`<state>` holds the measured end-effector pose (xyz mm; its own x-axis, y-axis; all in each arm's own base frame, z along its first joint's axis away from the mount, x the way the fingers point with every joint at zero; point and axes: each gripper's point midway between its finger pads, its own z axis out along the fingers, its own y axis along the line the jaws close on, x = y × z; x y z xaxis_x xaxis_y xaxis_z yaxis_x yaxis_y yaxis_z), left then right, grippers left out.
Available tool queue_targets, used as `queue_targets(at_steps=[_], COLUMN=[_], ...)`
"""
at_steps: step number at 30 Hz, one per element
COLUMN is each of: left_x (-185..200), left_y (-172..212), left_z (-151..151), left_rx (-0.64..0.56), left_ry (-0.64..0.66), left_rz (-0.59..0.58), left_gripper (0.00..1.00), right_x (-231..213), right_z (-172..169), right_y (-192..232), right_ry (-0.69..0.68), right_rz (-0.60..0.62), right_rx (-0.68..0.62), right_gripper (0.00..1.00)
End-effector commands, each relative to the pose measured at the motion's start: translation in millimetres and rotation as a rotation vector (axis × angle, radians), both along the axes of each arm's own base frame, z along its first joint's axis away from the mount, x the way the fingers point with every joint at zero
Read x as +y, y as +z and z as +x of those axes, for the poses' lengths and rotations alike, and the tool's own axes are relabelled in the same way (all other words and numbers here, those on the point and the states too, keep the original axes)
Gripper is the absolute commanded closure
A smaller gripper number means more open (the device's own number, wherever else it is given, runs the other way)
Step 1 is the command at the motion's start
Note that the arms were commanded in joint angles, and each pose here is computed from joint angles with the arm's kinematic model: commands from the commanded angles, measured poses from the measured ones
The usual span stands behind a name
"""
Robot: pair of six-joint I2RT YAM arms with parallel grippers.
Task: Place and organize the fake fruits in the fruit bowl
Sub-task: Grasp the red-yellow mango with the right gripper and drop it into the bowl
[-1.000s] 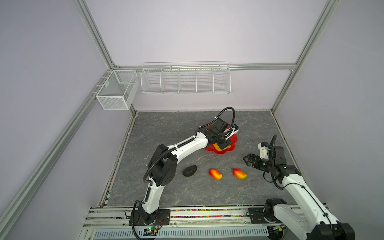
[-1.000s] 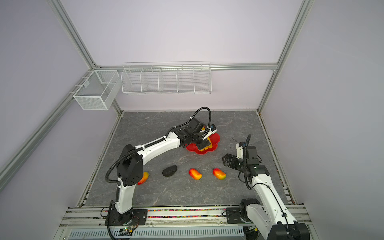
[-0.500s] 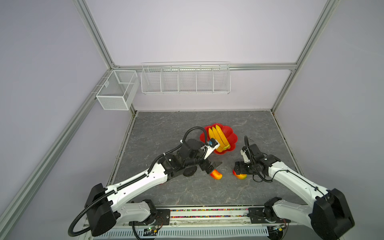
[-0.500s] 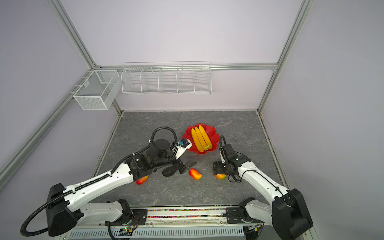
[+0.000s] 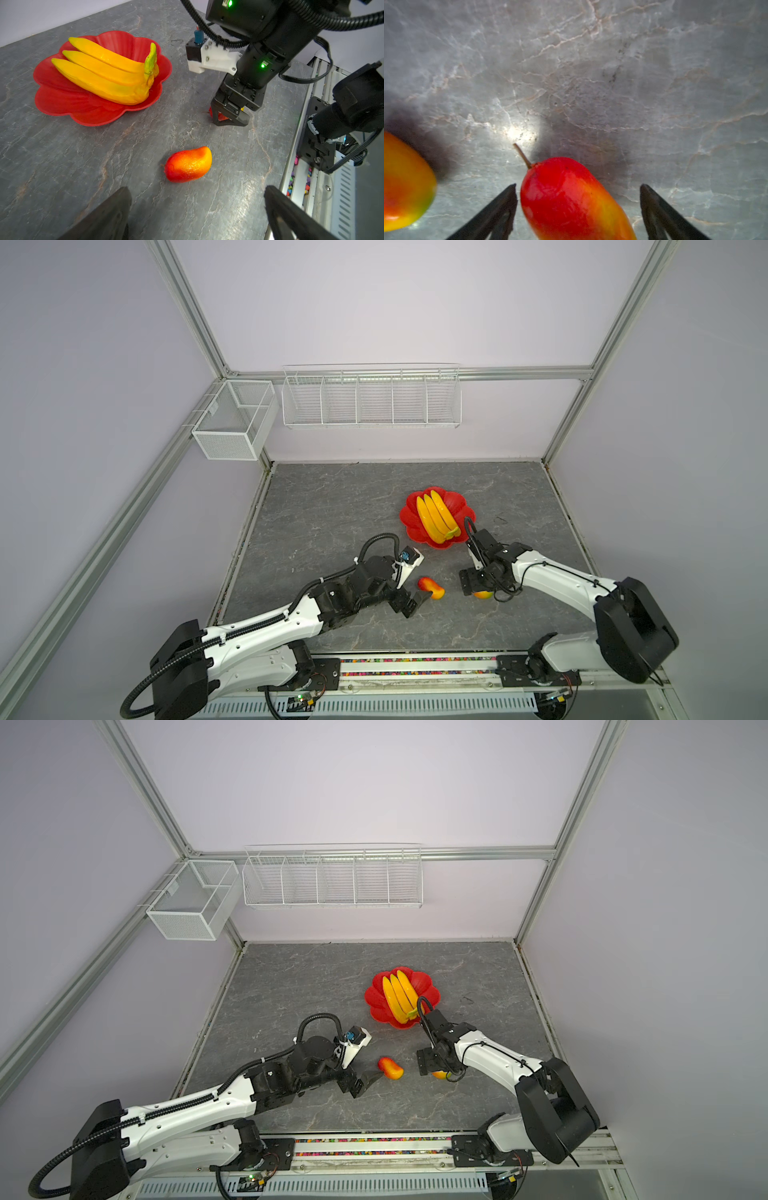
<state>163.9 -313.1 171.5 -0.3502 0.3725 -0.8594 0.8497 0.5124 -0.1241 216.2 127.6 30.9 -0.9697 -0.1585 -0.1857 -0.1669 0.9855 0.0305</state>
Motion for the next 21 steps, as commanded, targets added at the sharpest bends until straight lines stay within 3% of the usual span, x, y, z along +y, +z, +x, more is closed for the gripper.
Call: queue_targets(at_steps=[1,9,15,21], left_x=[-1,10,19,19], left_y=[5,7,35,52], left_z=[11,26,52,91], left_rx=[-0.015,-0.058,-0.106,-0.095], left_ry=[0.065,0.161,0.312,0.384], left_rz=[-0.022,-0.025,-0.05,-0.078], left_gripper=[0.01,0.01,0.01,0.01], right_x=[5,4,-3,-12], right_z=[5,8,33,100], right_y=[5,14,56,113], right_ry=[0.003,0.001,-0.024,-0.075], right_rz=[0.01,-0.001,0.042,0.127], right_rx=[-0.014,-0.026,-0.12,-0.267], right_gripper=[0.2,0.55,0.58,0.59])
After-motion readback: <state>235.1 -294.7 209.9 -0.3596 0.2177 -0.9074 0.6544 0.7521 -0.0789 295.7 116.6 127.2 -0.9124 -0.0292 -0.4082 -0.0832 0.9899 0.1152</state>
